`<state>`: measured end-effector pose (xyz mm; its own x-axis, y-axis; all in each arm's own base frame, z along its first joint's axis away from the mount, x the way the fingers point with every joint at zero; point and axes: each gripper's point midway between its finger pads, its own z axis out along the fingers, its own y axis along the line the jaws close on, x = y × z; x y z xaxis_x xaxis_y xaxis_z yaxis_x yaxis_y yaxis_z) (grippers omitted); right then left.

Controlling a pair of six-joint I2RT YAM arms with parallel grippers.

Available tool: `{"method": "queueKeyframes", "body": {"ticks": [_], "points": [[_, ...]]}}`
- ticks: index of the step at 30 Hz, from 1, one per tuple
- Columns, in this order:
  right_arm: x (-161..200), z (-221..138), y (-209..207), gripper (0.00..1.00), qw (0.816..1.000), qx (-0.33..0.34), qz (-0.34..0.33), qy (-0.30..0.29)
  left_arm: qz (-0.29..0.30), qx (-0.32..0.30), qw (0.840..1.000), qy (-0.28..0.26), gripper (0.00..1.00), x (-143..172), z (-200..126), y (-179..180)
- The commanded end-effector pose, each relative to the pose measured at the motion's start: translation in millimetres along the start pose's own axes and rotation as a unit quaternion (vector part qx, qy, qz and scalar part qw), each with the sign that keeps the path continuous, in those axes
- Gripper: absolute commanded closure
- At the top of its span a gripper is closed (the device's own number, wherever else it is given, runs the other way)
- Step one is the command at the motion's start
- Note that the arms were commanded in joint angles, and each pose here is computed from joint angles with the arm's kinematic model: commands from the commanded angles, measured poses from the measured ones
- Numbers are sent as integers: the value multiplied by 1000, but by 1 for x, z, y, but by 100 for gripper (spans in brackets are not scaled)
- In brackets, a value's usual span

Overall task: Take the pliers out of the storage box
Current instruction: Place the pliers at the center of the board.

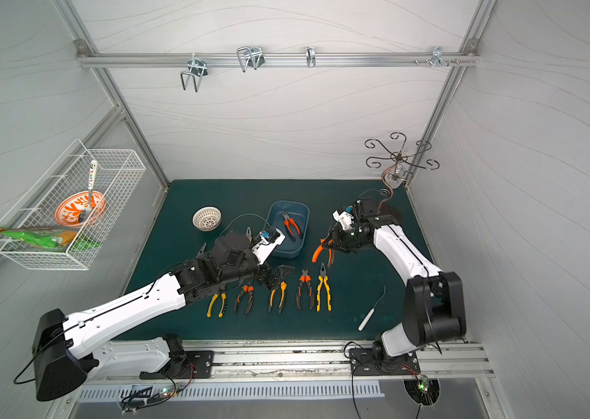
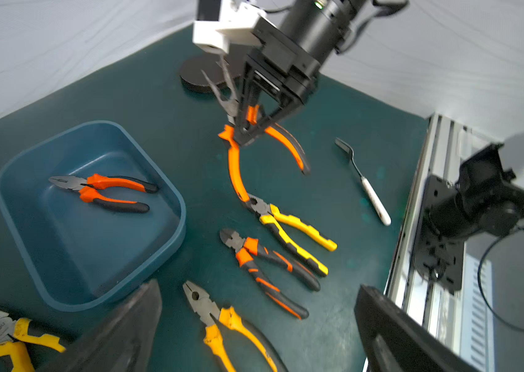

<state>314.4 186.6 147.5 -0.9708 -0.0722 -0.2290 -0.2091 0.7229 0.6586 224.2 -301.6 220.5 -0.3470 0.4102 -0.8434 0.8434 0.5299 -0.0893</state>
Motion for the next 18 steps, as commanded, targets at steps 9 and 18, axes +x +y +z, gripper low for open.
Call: {"method": "queueKeyframes", "body": {"ticks": [9, 18], "points": [[-48, 49, -17, 100, 997, -5, -25, 77, 45, 41, 998, 0, 0, 10, -12, 15], [-65, 94, -52, 94, 992, 7, -1, 126, 40, 33, 999, 4, 0, 16, -12, 19]]}}
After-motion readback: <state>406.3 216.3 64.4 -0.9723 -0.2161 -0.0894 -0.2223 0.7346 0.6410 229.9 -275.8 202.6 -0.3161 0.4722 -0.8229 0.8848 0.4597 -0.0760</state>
